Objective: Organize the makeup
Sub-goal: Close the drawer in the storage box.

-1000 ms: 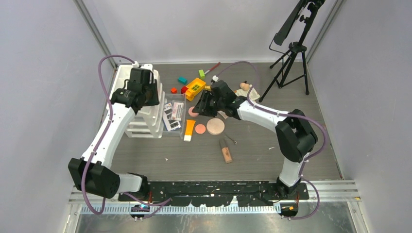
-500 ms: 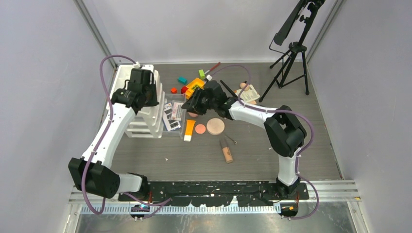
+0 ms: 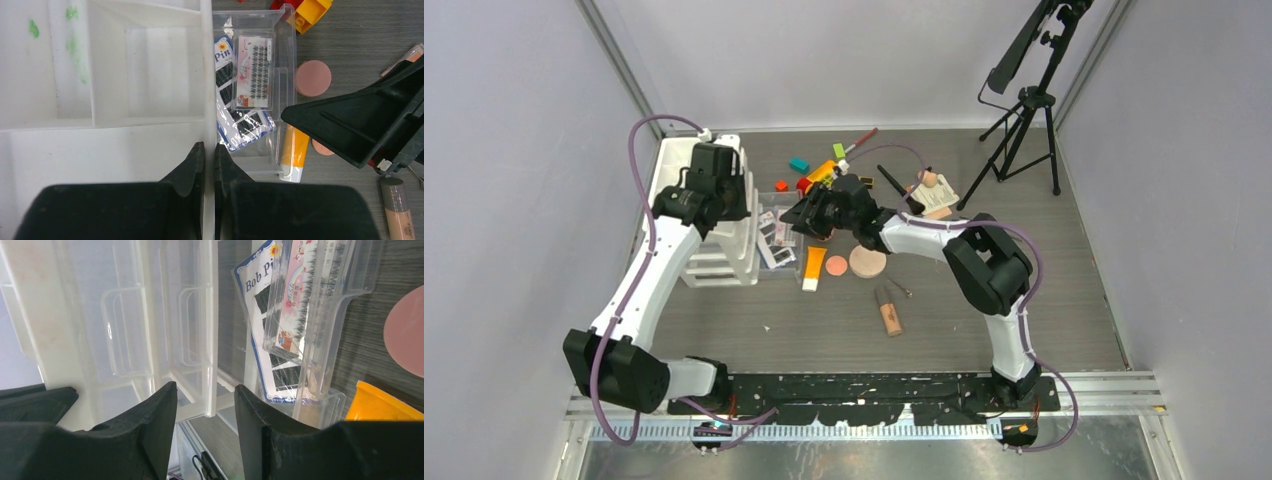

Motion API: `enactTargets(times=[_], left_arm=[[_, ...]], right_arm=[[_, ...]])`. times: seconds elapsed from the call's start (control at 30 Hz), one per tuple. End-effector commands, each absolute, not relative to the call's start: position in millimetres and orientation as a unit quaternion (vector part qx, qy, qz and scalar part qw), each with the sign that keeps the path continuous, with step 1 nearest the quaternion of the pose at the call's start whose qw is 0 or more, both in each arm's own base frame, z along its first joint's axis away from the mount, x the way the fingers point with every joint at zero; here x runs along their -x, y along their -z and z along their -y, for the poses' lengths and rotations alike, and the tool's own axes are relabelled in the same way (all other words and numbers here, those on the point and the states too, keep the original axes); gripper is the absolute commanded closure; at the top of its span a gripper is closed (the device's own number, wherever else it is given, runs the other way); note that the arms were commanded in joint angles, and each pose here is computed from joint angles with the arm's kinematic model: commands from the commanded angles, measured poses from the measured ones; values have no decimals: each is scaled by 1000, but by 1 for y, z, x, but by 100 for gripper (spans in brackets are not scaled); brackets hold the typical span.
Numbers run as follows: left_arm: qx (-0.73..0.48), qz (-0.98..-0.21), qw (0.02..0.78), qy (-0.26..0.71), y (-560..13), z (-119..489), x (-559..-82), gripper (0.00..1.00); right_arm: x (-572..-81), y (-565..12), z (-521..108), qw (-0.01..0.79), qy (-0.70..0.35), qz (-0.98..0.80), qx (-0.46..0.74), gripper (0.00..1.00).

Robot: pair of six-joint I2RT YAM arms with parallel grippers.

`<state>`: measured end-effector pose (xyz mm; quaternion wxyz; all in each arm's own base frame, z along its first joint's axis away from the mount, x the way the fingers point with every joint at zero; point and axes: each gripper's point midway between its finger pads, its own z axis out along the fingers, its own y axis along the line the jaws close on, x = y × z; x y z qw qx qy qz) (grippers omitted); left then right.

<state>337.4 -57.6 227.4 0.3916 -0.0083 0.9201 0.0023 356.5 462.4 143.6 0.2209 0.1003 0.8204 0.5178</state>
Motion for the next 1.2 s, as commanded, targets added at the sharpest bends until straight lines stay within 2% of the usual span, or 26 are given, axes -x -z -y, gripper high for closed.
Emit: enactTargets(times=[0.0,0.27,0.67,0.93,1.17], left_arm=[[14,-902,431,2,-247,53,-332,100],[12,-884,466,33,-263,59,-327,100],[17,-873,485,52,-273,61,-324,100],[18,-866,497,63,-278,63,-322,100],[16,-862,502,70,-280,65,-320,100]], right_arm=[[-362,-182,-481,238,-580,-774,-95,48],[-358,-194,-492,229,-613,-751,-88,50],[-349,-183,-504,216,-619,-750,-88,49],[-344,-182,-518,211,-631,-742,-86,55],[-343,-175,-528,210,-628,-744,-87,55]])
